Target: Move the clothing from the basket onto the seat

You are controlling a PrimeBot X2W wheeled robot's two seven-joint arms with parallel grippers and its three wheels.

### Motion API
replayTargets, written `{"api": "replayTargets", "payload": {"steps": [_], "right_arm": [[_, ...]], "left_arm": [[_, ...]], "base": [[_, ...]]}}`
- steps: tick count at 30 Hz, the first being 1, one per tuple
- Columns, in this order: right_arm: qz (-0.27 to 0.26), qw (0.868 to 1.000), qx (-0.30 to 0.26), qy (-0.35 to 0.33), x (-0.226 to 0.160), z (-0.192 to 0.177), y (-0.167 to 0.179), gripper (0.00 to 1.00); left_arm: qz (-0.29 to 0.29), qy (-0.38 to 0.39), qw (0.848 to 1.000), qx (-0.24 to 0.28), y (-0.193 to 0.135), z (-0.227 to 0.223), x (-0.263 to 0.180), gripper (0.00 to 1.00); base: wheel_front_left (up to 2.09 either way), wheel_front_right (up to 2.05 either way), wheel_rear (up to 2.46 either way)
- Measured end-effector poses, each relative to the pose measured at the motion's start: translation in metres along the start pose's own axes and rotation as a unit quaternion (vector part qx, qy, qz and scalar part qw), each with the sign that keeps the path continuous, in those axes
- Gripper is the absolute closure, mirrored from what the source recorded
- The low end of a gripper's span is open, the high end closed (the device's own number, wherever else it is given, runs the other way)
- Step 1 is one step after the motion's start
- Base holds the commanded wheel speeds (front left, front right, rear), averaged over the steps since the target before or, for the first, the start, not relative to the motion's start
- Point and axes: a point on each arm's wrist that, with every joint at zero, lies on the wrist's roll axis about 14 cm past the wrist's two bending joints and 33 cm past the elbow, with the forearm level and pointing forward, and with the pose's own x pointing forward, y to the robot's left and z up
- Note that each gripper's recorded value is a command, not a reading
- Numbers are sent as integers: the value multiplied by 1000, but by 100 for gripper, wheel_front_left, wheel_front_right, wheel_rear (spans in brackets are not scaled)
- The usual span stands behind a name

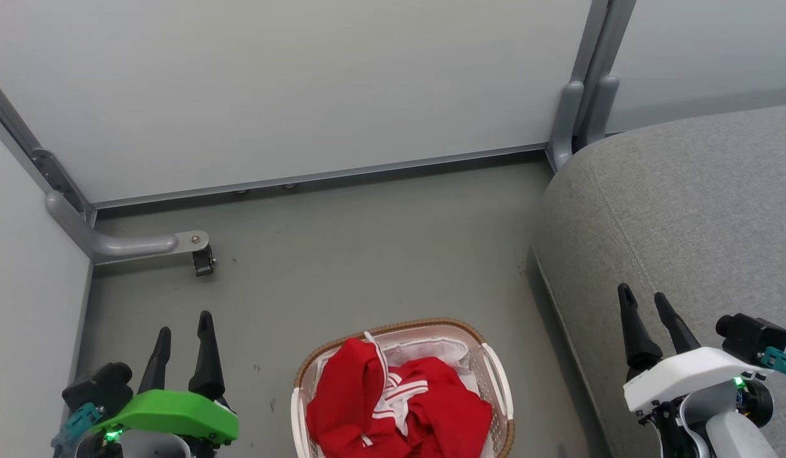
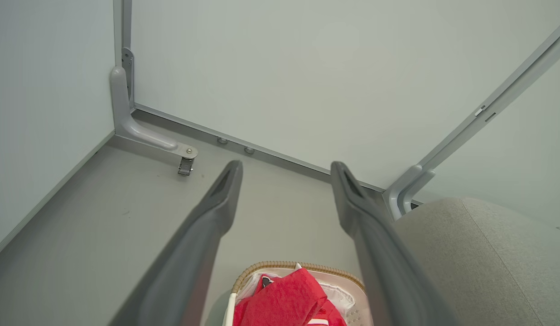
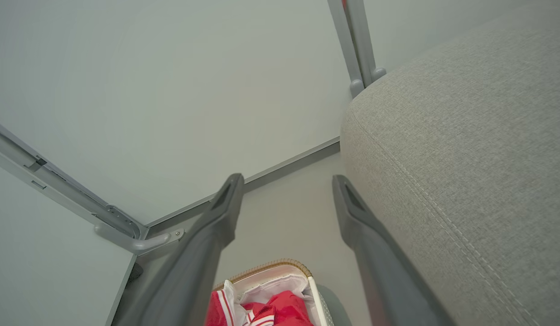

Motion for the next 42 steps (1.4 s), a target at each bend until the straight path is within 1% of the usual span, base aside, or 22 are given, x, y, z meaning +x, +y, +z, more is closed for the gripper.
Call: {"api": "replayTargets", "payload": {"steps": [11,20,42], "right_arm": [[12,998,-58,0,-1,-2,4,0],[17,995,-95,4,-4,-7,4,0],[35,983,-182,5,-8,-13,7,0]], "left_arm": [[-7,-5,998,58,-2,-2,-3,0],[-15,-6,995,100,-6,-5,-5,0],[-26,-13,983,179,-7,-10,-12,0]], "base": [[0,0,0],[0,0,0],[0,0,0]]}}
